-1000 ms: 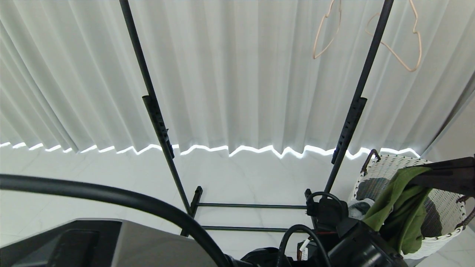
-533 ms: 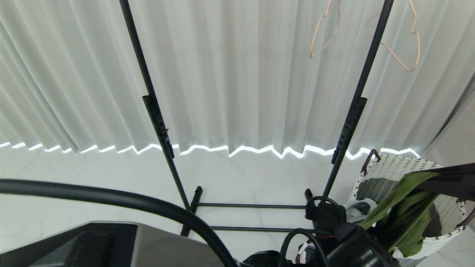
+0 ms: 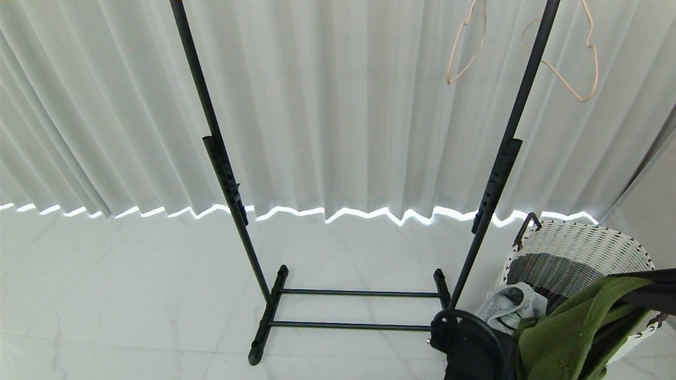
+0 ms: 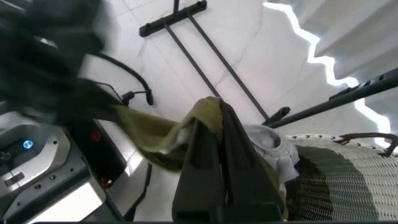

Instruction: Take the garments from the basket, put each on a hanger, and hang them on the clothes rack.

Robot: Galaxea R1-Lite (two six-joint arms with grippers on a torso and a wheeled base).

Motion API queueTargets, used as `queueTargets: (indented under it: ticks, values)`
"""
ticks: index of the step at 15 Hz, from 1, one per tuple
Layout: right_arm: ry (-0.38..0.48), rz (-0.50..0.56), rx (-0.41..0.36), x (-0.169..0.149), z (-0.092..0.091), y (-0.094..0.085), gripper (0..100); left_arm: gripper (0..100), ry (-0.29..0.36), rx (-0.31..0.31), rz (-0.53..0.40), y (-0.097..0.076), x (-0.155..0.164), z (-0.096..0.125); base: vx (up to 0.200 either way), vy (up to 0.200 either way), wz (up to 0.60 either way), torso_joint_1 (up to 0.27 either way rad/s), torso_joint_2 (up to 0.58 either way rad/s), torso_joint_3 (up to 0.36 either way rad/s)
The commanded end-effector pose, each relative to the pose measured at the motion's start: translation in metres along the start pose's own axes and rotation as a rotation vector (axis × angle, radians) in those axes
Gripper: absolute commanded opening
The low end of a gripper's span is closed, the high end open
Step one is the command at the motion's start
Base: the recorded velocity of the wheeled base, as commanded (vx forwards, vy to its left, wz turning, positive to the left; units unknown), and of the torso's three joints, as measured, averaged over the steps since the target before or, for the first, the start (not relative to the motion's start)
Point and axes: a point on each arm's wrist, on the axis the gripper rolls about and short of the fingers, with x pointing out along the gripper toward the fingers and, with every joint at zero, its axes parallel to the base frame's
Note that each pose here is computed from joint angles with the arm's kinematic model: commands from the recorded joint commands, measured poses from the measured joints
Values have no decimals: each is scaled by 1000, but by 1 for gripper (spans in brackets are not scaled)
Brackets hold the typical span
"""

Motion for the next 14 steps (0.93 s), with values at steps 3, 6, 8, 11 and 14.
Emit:
queueTargets:
  ticks: [3, 6, 8, 11, 14]
  values:
    - [-17, 39, -53, -2, -2, 5, 0, 0, -114, 144, -124, 11, -85, 0, 0, 0, 0, 0, 0, 0]
    - [-31, 65, -87, 1, -2, 7, 0, 0, -184, 228, -149, 17, -108, 8, 0, 0, 0, 0, 0, 0]
    - [-53, 93, -108, 2, 0, 10, 0, 0, -227, 233, -167, 19, -123, 13, 0, 0, 0, 0, 0, 0]
    - [-93, 144, -136, 10, 8, 15, 0, 0, -283, 274, -188, 31, -149, 15, 0, 0, 0, 0, 0, 0]
    - [-138, 133, -134, 29, 21, 12, 0, 0, -298, 265, -180, 48, -175, 13, 0, 0, 0, 0, 0, 0]
